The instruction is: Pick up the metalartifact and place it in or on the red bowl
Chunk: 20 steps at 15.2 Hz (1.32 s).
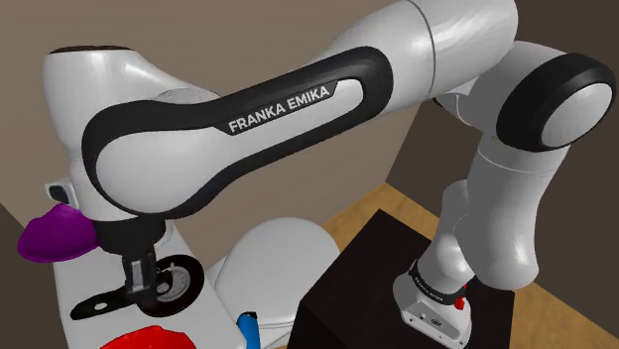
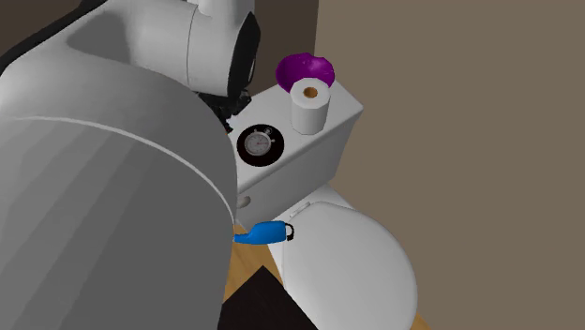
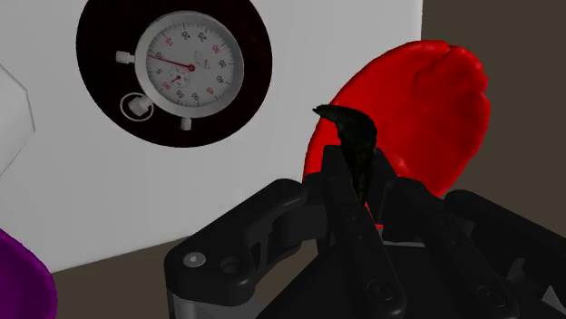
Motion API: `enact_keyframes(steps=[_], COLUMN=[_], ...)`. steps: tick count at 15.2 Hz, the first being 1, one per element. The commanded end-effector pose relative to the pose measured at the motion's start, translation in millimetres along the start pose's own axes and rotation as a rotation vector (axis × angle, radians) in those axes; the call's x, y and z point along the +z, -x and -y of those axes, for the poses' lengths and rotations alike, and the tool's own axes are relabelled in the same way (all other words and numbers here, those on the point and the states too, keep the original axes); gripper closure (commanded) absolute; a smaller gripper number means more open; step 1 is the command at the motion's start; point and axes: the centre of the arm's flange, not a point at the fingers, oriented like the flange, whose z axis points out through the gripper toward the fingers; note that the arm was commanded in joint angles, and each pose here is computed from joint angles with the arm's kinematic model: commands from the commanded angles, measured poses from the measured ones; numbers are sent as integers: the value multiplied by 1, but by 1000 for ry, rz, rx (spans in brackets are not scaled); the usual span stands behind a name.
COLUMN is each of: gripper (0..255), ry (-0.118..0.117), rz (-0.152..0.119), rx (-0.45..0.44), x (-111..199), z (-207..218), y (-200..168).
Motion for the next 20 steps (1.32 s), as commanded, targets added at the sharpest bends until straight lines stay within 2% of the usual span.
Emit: enact_keyframes(steps=[1, 5, 18, 20], gripper=[255, 255, 255, 255], ry=[0, 0, 0, 0], rz=[0, 0, 0, 0], rx=[1, 1, 1, 1], x=[6, 23, 89, 89], z=[26, 86, 69, 69], y=[-4, -19, -12, -12])
